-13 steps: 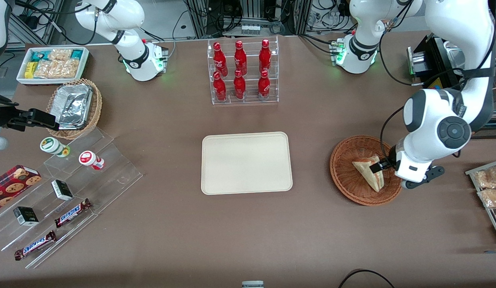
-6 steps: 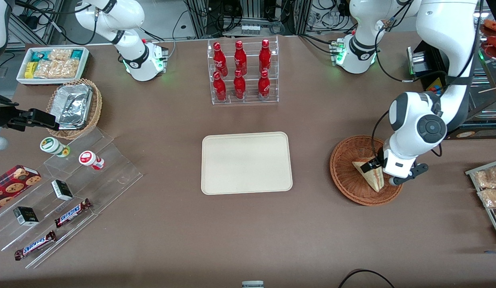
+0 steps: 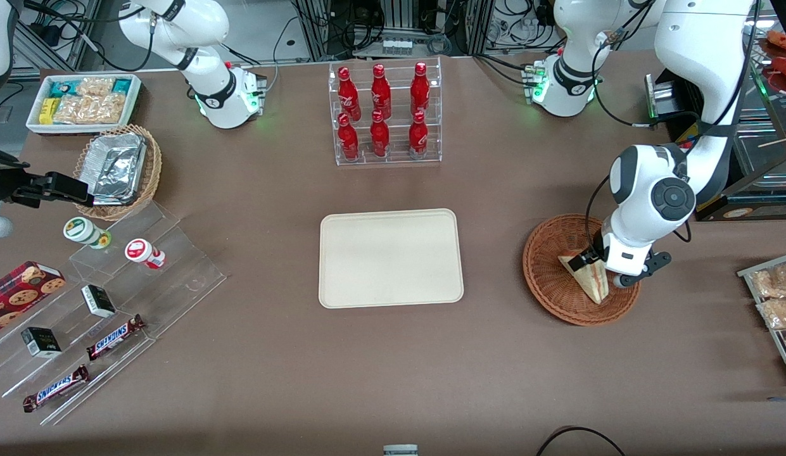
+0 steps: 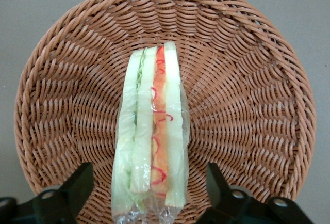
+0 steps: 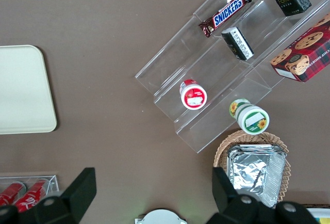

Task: Place sandwich from basket to tray
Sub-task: 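Lower the open left gripper onto the sandwich and close on it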

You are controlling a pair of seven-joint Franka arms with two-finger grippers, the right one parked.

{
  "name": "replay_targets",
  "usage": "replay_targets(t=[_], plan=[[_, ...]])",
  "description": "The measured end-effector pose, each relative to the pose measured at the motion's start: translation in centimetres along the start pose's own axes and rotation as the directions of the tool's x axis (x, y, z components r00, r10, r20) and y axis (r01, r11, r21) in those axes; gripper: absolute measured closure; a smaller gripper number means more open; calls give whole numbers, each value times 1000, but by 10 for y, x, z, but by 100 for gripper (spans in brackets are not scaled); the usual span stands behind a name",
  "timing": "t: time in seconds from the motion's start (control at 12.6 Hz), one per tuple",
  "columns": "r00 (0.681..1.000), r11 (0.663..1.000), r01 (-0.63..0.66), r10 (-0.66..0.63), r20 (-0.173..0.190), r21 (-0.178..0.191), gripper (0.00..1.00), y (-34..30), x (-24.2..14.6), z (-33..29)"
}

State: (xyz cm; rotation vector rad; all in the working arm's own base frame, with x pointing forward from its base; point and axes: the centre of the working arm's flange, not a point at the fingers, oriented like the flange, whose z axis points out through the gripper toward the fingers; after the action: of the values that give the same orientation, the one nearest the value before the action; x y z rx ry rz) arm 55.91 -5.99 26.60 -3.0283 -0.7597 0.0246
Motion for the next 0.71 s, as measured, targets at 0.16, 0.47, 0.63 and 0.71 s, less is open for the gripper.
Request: replay_targets(t=[0.16,0.47,0.63,0.71], plan=[[1000,1000,11,-11,2,1,34,-1,0,1],[1000,1000,14,-14,2,2,68,-1,-1,1],[1000,1000,12,-12,10,9,74,0,-1,-3],[1000,1000,7,-8,27,22,76,3,0,-10]])
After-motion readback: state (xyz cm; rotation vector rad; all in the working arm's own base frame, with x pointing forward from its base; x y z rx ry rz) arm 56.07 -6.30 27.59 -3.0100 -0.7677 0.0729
